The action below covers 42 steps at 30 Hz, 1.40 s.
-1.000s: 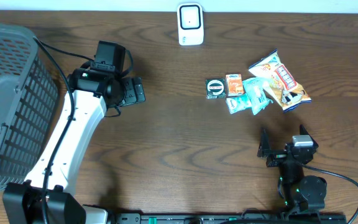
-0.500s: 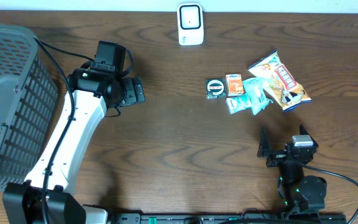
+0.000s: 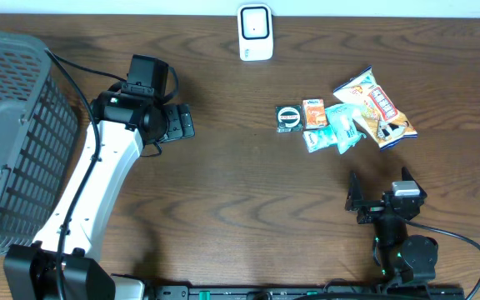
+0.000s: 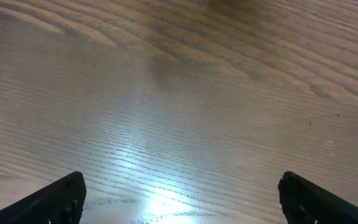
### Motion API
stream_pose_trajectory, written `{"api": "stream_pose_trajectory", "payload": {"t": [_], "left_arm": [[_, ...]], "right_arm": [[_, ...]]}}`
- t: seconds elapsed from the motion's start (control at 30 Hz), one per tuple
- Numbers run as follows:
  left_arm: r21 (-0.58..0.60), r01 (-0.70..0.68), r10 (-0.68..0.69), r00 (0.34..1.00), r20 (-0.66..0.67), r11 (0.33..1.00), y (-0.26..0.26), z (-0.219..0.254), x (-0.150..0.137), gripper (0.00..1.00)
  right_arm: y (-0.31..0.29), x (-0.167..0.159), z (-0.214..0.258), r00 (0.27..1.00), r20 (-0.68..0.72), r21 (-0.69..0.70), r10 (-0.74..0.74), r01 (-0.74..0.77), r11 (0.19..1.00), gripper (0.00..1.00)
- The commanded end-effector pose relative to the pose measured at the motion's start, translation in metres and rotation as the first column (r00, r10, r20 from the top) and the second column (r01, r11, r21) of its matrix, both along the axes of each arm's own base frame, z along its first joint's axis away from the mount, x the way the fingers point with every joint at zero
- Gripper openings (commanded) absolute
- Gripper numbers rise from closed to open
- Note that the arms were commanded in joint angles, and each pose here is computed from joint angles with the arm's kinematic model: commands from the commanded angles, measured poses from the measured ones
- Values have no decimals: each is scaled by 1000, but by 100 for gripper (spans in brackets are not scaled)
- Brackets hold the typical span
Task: Scan the item barcode
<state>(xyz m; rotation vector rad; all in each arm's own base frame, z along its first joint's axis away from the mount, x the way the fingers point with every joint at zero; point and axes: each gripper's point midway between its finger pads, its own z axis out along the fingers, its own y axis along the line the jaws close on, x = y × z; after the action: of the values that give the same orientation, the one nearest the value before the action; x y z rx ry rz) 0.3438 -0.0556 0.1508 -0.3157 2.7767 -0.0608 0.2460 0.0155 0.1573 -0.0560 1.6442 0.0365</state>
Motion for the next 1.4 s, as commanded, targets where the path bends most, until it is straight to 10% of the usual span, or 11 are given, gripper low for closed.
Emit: {"api": "stream_pose_trajectory", "payload": {"t": [0.0, 0.87, 1.13, 1.37], "left_arm": [[16, -4, 4, 1000, -3, 1000, 4, 0, 0, 97], [16, -4, 4, 1000, -3, 1000, 4, 0, 0, 98], [16, -4, 4, 1000, -3, 1000, 4, 0, 0, 98], [16, -4, 4, 1000, -3, 1000, 4, 0, 0, 98]], "right_arm": [[-1, 0, -1, 1000, -1, -7, -6, 6, 1000, 99], [10, -1, 6, 998, 25, 39, 58, -59, 997, 99], [47, -9, 26, 959, 99, 167, 266, -280, 945, 99], [37, -38, 137, 817, 540, 103, 204, -305, 947, 99]]}}
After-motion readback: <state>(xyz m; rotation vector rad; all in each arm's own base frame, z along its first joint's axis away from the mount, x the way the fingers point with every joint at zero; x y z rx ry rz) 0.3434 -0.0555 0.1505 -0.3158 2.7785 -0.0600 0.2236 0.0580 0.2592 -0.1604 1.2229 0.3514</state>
